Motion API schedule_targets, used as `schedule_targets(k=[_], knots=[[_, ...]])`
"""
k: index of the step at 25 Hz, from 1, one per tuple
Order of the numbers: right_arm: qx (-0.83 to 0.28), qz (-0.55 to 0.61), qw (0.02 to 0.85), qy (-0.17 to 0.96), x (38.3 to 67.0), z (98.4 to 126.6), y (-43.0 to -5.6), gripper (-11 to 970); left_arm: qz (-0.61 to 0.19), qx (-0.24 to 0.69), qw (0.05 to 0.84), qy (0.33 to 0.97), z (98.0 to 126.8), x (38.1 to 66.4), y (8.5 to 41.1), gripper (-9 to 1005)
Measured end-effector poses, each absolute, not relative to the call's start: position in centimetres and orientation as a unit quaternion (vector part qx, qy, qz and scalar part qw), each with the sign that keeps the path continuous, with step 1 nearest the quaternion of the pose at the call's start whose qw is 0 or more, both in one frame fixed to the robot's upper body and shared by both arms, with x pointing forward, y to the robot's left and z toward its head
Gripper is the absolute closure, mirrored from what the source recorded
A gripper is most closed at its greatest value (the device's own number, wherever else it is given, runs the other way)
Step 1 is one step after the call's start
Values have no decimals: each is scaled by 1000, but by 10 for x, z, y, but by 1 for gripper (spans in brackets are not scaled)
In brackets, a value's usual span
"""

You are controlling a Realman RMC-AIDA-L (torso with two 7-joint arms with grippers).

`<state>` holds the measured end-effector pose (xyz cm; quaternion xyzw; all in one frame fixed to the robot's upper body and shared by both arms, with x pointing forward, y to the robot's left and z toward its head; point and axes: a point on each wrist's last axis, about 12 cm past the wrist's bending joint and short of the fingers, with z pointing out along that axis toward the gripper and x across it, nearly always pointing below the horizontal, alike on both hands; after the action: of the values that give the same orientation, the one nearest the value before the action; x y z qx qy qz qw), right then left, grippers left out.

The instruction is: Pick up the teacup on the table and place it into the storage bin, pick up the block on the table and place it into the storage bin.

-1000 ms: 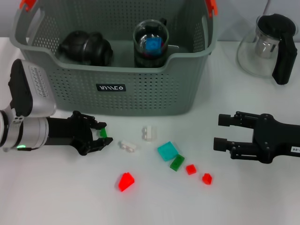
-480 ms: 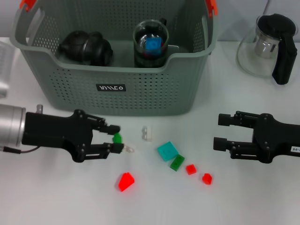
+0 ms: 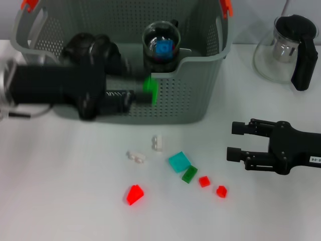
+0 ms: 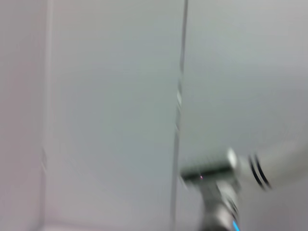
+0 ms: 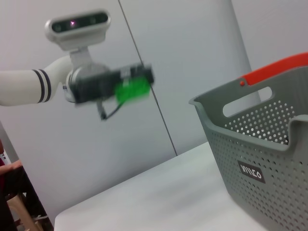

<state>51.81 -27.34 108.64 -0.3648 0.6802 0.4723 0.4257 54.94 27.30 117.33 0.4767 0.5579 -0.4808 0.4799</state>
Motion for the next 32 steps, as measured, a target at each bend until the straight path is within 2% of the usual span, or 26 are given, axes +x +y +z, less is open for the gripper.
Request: schedule_targets(k=[5, 8, 9, 12, 15, 19, 25, 32], knots=[[-365, 473, 425, 680, 518, 1086, -272, 138, -460, 419, 573, 533, 1200, 576, 271, 588], [-366, 474, 425, 679, 518, 1086, -272, 138, -446, 394, 594, 541, 1209, 590, 267, 588], [-366, 474, 425, 679, 518, 1086, -272, 138, -429, 370, 597, 567, 1216, 608, 260, 588], [-365, 474, 425, 679, 518, 1086, -272, 138, -402, 345, 582, 617, 1222, 630, 248, 588], [-365, 474, 425, 679, 518, 1086, -272, 138, -342, 336, 557, 678, 1222, 649, 233, 589], [-365, 474, 425, 679, 518, 1086, -272, 138, -266, 372, 504, 733, 1212, 661, 204, 589], [-363, 474, 425, 680, 518, 1086, -273, 138, -208, 402, 473, 756, 1197, 665, 176, 588], [-362, 474, 425, 681, 517, 1085, -274, 138, -155, 393, 470, 775, 1191, 673, 166, 589]])
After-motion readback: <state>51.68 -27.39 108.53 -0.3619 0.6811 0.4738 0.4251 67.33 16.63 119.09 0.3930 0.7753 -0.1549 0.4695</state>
